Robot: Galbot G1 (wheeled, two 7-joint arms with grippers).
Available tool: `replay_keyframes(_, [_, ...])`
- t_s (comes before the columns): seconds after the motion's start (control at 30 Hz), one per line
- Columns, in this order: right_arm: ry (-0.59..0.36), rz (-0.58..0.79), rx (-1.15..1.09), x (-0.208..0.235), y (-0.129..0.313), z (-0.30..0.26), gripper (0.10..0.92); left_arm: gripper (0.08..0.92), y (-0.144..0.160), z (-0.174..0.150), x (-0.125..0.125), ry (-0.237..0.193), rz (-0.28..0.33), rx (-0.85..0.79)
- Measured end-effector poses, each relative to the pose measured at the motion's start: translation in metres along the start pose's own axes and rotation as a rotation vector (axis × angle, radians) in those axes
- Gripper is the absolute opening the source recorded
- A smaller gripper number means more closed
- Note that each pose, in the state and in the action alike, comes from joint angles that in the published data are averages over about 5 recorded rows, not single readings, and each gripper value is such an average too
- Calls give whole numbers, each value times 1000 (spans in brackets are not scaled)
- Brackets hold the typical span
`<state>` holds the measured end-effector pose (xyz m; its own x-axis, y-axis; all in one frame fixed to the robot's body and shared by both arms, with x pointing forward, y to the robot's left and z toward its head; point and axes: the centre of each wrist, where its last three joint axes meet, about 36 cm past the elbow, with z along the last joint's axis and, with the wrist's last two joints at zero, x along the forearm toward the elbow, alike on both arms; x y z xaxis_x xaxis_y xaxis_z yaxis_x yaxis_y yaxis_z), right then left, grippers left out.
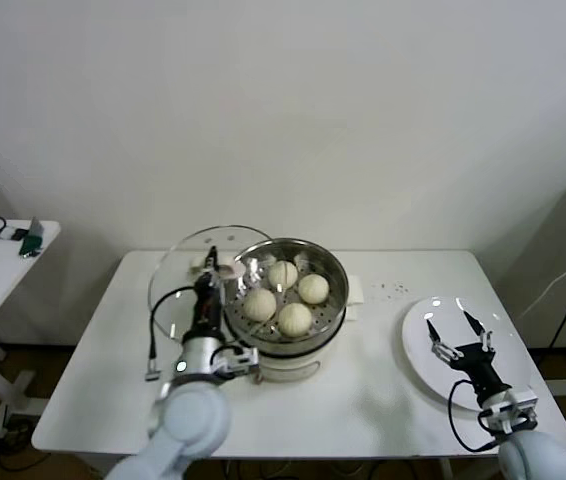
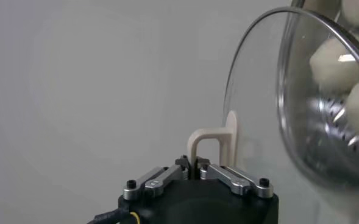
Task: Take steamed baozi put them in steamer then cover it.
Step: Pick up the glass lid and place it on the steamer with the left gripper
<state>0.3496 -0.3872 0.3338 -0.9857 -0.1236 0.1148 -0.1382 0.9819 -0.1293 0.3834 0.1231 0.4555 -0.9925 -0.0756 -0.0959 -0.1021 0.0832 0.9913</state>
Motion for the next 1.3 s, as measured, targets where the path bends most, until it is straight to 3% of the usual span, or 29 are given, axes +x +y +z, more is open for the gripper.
replay_keyframes(0.33, [-1,15,3,4,-4,4,823,146,-7,-69,-10,-61,31,35])
replay_keyframes(0.57, [3,31,6,11,-10,7,823,146,-13,-99,-18,-80,47,39])
replay_keyframes(0.93, [7,48,8,17,-17,10,823,146,-32,-115,-27,-77,97,-24])
replay_keyframes(1.3, [6,54,4,18,-17,12,823,146,-39,-116,-35,-61,106,-80])
